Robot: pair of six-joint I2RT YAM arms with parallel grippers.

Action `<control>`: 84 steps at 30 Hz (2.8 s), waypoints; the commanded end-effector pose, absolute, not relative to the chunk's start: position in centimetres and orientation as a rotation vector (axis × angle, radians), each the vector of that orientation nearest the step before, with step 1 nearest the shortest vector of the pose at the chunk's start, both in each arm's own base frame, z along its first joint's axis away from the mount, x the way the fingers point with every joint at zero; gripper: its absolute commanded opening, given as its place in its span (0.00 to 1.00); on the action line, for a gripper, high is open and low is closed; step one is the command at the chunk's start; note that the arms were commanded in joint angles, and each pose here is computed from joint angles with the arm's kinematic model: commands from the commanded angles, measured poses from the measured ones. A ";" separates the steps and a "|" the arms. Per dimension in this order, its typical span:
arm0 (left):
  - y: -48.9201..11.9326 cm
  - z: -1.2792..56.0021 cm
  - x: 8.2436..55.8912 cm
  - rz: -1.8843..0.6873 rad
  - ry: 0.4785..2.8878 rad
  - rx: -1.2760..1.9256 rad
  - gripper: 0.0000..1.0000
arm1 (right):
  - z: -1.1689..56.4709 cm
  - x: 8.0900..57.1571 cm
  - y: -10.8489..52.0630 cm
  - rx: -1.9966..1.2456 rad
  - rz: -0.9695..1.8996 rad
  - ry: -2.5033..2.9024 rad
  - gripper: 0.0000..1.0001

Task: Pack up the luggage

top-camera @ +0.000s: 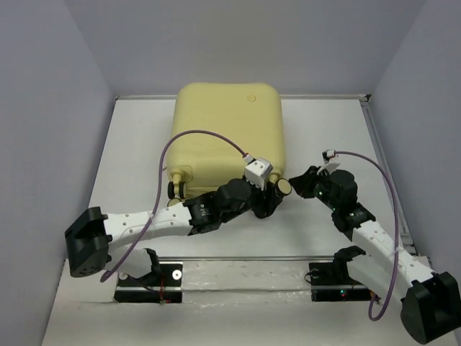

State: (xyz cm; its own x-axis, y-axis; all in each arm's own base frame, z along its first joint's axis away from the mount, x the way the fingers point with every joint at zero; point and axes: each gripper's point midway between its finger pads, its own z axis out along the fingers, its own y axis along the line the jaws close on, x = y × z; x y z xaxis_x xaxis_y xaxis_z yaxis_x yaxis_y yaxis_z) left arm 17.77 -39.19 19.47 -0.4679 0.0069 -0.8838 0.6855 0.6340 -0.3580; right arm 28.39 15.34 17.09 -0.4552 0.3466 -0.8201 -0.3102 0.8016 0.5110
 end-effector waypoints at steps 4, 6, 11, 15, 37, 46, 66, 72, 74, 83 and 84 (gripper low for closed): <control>-31.2 29.4 17.0 -0.949 1.799 0.409 0.71 | 14.2 24.3 17.1 0.020 0.912 1.913 0.18; -26.8 27.6 17.5 -0.815 1.902 0.274 0.71 | 13.9 24.1 17.0 0.017 0.909 1.909 0.18; -15.2 24.5 16.7 -0.570 2.058 -0.097 0.79 | 14.0 23.4 17.7 -0.028 0.966 1.878 0.22; -11.4 22.3 14.9 -0.527 2.125 -0.228 0.85 | 13.8 23.3 18.2 -0.032 0.987 1.868 0.25; -8.9 22.7 22.8 -0.081 2.165 -0.282 0.99 | 14.5 23.2 19.0 -0.081 1.028 1.841 0.44; -12.3 19.4 24.7 -0.222 2.247 -0.148 0.98 | 13.1 24.3 19.6 -0.184 0.972 1.871 0.47; -14.3 18.1 23.2 -0.400 2.278 -0.083 0.80 | 14.8 26.9 20.3 -0.356 0.874 1.644 0.48; -14.3 16.6 22.8 -0.431 2.274 -0.106 0.77 | 14.9 27.7 20.2 -0.327 0.864 1.625 0.44; -14.2 16.9 23.0 -0.440 2.241 -0.120 0.73 | 15.2 27.9 20.1 -0.317 0.862 1.611 0.40; -14.7 21.2 23.8 -0.573 2.040 -0.165 0.51 | 15.5 28.6 19.9 -0.278 0.851 1.583 0.16; -15.0 21.6 23.9 -0.598 2.017 -0.160 0.47 | 15.6 28.5 20.1 -0.278 0.854 1.580 0.13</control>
State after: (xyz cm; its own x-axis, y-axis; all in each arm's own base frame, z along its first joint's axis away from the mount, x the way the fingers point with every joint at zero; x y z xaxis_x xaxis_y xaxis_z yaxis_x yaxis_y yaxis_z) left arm 22.81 -13.03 17.18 -0.6141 -0.2603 -0.7451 0.0308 0.9354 -0.3522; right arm 26.85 19.86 11.15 -0.3824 0.2079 -0.9003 -0.5861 0.6986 0.4103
